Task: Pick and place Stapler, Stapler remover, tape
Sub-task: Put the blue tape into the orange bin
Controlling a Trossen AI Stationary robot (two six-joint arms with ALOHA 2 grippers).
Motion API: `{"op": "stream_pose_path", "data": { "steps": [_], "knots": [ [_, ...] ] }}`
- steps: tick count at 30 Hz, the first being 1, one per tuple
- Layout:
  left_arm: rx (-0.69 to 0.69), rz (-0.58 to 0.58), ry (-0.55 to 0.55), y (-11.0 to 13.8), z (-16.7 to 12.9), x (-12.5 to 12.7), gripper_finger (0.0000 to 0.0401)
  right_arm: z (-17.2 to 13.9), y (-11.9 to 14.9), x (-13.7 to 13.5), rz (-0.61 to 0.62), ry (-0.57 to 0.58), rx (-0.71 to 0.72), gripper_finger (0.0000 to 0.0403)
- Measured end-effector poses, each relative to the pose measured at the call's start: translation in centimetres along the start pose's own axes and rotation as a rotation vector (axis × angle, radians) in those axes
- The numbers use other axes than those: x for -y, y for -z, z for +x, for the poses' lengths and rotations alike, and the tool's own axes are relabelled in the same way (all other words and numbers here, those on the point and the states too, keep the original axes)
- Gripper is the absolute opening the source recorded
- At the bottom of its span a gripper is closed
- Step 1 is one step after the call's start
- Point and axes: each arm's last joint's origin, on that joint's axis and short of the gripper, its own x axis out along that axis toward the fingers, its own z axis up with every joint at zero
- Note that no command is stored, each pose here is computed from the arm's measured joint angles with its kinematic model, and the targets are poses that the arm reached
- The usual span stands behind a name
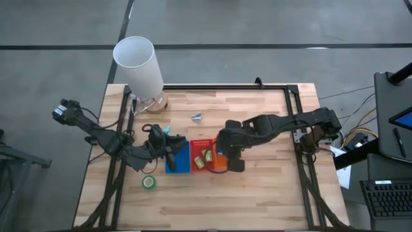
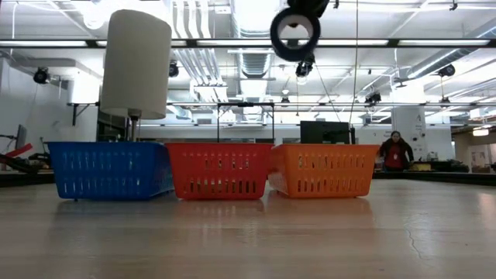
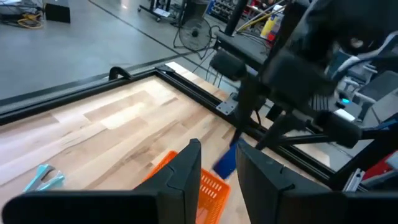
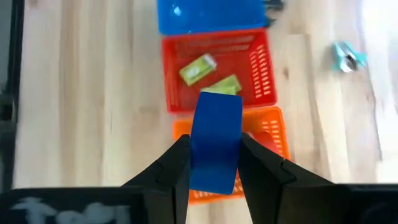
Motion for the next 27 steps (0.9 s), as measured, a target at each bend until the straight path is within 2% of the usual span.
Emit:
{"op": "stream_pose_path", "data": {
  "steps": [4, 10, 17, 27],
  "knots": [
    [-0.001, 0.002, -0.001, 0.0, 0.0, 0.0, 0.0104, 2.1, 0.8, -0.2, -0.115, -0.041, -0.051, 0.0107],
    [-0.001, -0.002, -0.001, 0.0, 0.0, 0.0, 0.0104, 5.7, 2.9, 0.0, -0.208, -0.033, -0.131, 0.0108],
    [-0.001, -0.005, 0.0, 0.0, 0.0, 0.0, 0.0104, 8.8, 5.0, 0.4, -0.255, -0.019, -0.184, 0.0108],
    [-0.001, -0.017, 0.0, 0.0, 0.0, 0.0, 0.0104, 11.1, 6.2, 1.2, -0.28, 0.004, -0.154, 0.0109]
  ]
}}
